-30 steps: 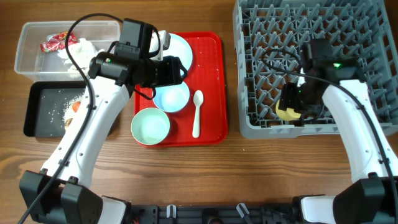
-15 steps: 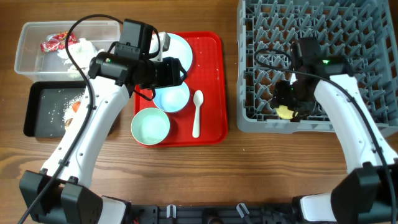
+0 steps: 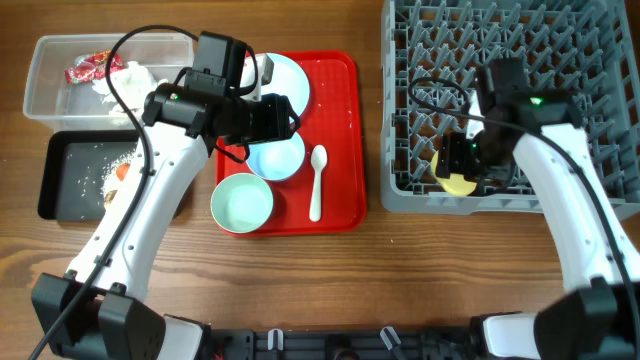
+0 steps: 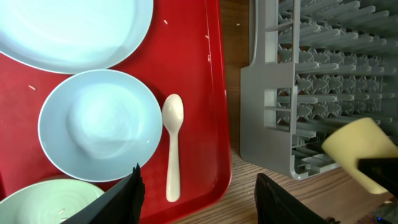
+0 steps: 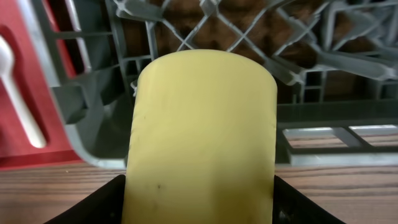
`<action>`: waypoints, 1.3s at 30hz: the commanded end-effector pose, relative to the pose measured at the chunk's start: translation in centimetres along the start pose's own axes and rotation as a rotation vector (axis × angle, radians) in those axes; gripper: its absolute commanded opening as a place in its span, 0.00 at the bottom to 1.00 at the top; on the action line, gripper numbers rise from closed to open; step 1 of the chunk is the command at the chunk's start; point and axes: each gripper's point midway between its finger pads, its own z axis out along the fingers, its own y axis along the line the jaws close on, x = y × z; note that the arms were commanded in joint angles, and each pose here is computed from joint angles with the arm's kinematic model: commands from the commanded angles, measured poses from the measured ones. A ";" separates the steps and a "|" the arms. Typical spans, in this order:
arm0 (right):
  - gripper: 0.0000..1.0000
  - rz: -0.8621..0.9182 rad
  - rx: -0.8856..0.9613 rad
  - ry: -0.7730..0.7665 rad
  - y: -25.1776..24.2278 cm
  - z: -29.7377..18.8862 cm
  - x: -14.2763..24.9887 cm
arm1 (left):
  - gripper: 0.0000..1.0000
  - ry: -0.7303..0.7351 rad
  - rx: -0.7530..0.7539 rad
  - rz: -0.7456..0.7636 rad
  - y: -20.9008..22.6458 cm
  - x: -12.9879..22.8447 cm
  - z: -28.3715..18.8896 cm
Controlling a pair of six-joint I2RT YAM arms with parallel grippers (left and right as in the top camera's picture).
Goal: Sort waste into correct bins and load items into the dishwasher rack
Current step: 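Lower the yellow cup into the dish rack and release with right gripper, then reach the right gripper to the blue bowl and grasp its rim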
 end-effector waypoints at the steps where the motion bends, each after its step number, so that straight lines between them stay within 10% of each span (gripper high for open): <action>1: 0.60 -0.021 -0.010 0.046 0.4 1.4 -0.4 | 0.59 0.015 -0.019 0.001 0.5 0.3 0.6; 7: 1.00 -0.004 -0.059 -0.003 0.7 1.4 -1.9 | 0.59 0.015 -0.018 0.000 0.5 0.3 0.6; 16: 1.00 -0.052 -0.182 -0.147 2.3 -4.6 -4.9 | 0.59 0.016 -0.021 -0.003 0.6 0.3 0.5; 25: 1.00 -0.249 -0.428 -0.262 17.6 -7.8 -5.3 | 0.70 -0.185 -0.143 -0.167 6.2 -0.5 -10.4; 29: 0.78 -0.246 -0.418 -0.170 23.5 -0.7 -5.8 | 0.73 -0.183 -0.328 -0.278 11.4 0.7 -12.0; 31: 0.70 -0.250 -0.404 -0.126 24.7 2.2 -5.6 | 1.00 -0.215 -0.391 -0.299 13.0 0.3 -12.8; 39: 0.45 -0.250 -0.338 0.002 27.0 12.0 -4.4 | 1.00 -0.253 -0.455 -0.362 15.6 0.2 -14.2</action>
